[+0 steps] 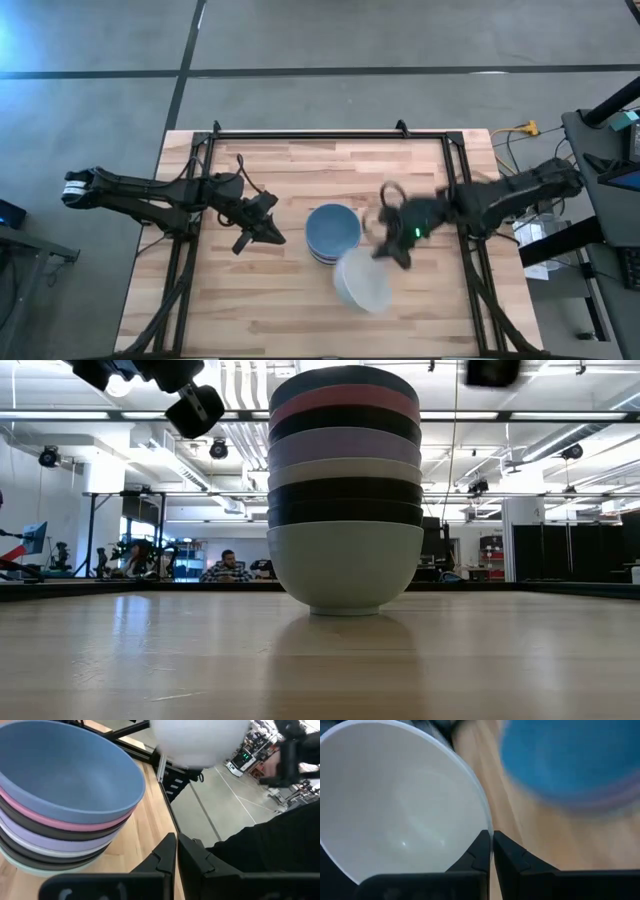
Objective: Nest bowls inside each other
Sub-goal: Stack the white bowl on the blue bowl
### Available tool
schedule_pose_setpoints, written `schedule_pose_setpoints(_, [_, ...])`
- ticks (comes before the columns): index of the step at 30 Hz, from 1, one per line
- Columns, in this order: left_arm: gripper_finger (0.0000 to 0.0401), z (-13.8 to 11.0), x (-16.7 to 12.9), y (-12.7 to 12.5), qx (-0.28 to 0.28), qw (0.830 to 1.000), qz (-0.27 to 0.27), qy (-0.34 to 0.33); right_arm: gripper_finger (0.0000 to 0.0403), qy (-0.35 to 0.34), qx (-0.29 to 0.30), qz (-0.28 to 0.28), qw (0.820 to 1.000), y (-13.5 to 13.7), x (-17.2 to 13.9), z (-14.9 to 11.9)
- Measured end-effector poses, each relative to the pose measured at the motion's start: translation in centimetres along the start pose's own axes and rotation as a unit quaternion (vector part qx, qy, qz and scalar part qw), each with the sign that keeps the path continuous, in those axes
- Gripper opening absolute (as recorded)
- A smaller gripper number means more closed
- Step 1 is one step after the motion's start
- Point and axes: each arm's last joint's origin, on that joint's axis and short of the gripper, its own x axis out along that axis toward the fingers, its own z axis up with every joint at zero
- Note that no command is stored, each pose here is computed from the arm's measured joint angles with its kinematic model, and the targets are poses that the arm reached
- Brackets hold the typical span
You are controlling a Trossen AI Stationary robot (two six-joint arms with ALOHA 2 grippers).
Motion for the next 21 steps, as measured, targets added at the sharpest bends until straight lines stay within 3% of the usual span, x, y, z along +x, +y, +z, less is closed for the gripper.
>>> schedule_pose_setpoints(5, [0.0000,0.1,-0.3,-0.2,0.003,1.000,-0.003,-0.006,0.0009,-0.100,-0.032,0.028,0.994,1.7,-4.0,7.3])
schedule_pose_setpoints(8, [0.0000,0.2,-0.5,-0.4,0.005,1.000,-0.005,-0.010,0.0009,-0.110,-0.034,0.017,0.993,2.6,-5.8,11.2])
schedule_pose_setpoints(14, [0.0000,0.1,-0.7,-0.7,-0.019,0.999,-0.033,0.002,0.0009,-0.006,-0.040,-0.085,0.996,2.8,-5.5,15.7])
schedule_pose_setpoints(18, [0.0000,-0.1,-0.8,-0.9,-0.035,0.997,-0.068,0.025,0.0009,0.058,-0.022,-0.148,0.987,1.9,-4.0,17.4])
schedule_pose_setpoints(21, [0.0000,-0.2,-0.8,-0.9,-0.064,0.995,-0.068,0.036,0.0009,0.091,-0.008,-0.163,0.982,0.6,-2.1,18.0])
